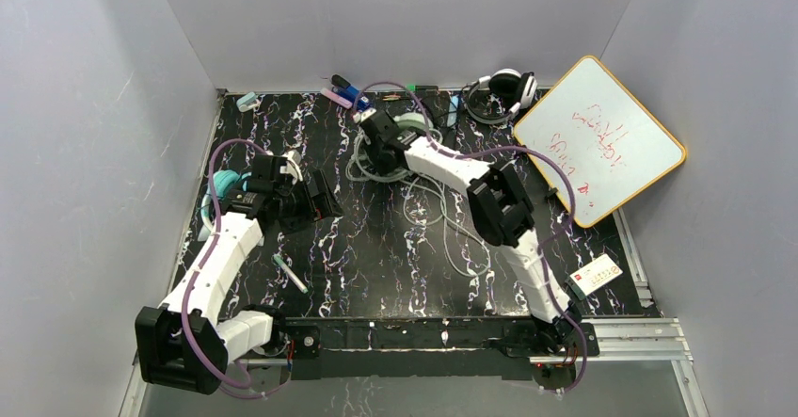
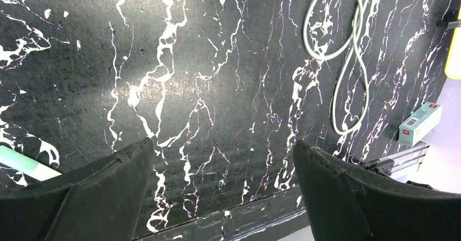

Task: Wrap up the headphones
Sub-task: Move the headphones to the center of the board.

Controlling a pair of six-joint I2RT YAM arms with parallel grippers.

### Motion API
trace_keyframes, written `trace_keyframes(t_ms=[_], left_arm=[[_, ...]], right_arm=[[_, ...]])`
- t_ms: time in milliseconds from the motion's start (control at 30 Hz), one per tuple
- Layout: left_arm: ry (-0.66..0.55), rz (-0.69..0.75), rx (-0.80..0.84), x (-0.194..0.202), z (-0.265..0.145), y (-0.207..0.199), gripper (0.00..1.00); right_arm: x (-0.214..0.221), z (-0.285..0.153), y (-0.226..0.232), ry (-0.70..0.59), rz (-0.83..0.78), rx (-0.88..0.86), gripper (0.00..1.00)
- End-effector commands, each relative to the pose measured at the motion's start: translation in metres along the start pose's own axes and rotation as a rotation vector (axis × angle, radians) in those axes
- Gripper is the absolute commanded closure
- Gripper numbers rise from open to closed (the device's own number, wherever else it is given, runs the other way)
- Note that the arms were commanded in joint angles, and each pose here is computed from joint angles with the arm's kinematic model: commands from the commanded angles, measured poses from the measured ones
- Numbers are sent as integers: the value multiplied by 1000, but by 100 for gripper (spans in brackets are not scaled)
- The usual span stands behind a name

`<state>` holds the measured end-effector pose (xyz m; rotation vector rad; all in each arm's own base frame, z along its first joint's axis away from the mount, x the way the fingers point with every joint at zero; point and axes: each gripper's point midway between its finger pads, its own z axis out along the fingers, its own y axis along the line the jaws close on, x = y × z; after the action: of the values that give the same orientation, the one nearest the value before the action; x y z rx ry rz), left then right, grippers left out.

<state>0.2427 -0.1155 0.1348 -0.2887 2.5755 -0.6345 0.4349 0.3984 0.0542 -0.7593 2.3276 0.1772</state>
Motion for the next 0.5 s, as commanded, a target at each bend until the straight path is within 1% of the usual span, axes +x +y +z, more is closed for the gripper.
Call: trace_keyframes(t_ms=[0,33,67,133,200,233,267,300,367,467], left_arm=[[-21,11,9,-3,-13,-7,4],[-19,9,9,-3,-12,-7,4],[-18,5,8,-3,-12,-6,4],[-15,-1,13,-3,-10,-8,4],[-12,-13,15,-2,-9,-8,4],[-11,-20,20,-2,-9,-9,4],[-10,-29,22,0,-8,-9,5],[-13,-39,25,1,-8,-9,5],[-15,-61,31,7,-9,-8,5],[-20,-107,41,19,-9,-7,5]], right_arm=[[36,-77,57,96,-97,-233,80],[37,-93,70,76,-127,-271,81],[30,-117,85,18,-165,-314,81],[38,-140,105,-19,-199,-367,77],[39,-169,124,-72,-186,-445,63],[40,-180,127,-91,-163,-471,59],[38,-188,128,-119,-137,-490,56],[37,-197,127,-149,-117,-499,50],[32,-213,120,-214,-79,-494,44],[27,-233,100,-295,-14,-429,36]])
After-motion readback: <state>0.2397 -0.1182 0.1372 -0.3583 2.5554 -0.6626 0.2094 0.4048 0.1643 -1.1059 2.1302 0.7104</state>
